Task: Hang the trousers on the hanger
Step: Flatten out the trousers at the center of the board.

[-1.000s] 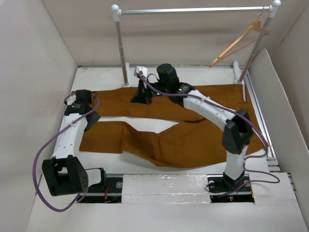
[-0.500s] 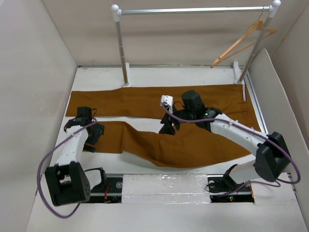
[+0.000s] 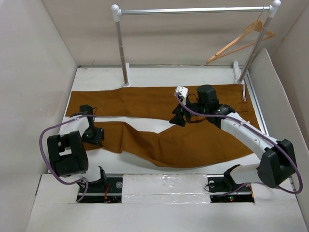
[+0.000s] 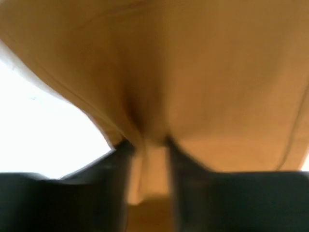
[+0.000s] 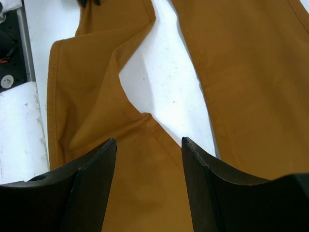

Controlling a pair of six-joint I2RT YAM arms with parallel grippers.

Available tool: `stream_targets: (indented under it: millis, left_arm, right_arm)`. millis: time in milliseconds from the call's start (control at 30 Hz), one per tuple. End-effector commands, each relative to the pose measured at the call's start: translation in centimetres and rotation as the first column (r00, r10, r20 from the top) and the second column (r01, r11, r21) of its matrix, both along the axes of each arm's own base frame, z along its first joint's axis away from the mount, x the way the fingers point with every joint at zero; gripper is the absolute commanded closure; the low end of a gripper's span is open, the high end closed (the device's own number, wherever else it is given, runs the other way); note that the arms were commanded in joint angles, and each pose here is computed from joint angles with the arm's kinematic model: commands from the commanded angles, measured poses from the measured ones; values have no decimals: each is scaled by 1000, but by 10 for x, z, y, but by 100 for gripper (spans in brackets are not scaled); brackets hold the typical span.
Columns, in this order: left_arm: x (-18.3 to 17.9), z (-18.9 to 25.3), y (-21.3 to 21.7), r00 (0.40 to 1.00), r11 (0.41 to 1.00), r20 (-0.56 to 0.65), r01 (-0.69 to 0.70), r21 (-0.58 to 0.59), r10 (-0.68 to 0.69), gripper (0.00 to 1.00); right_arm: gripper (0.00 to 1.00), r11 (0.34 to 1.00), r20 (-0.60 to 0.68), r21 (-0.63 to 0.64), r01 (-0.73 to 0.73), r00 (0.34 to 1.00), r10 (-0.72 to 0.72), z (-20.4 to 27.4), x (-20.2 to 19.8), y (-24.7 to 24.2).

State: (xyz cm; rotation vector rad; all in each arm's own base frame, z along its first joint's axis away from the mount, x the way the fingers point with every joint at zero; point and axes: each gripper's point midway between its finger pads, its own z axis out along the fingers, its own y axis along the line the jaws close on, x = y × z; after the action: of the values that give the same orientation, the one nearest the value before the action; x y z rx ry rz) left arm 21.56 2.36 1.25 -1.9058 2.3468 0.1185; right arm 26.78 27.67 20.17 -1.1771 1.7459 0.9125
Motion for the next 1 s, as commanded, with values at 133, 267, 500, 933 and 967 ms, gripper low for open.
stream_targets:
  millis: [133, 267, 500, 933, 967]
  left_arm:
    - [-6, -35, 35, 998, 999, -51, -40, 21, 41, 100]
    - [-19, -20, 99, 987, 982, -54, -147, 118, 154, 100]
    - [9, 26, 157, 983, 967, 92, -176, 182, 162, 100]
    - [17, 85, 148, 970, 972, 241, -76, 222, 21, 46]
    - [10, 89, 150, 968, 964, 248, -101, 247, 38, 38]
  right_arm:
    - [39, 997, 66, 52, 55, 996, -58, 41, 13, -18]
    - [39, 993, 56, 48, 111, 992, -113, 43, 20, -30]
    - [37, 989, 1, 12, 146, 989, -146, 28, 28, -33]
    - [26, 990, -12, -6, 140, 990, -140, 29, 27, -20]
    - [26, 992, -7, 1, 127, 992, -127, 31, 23, -16]
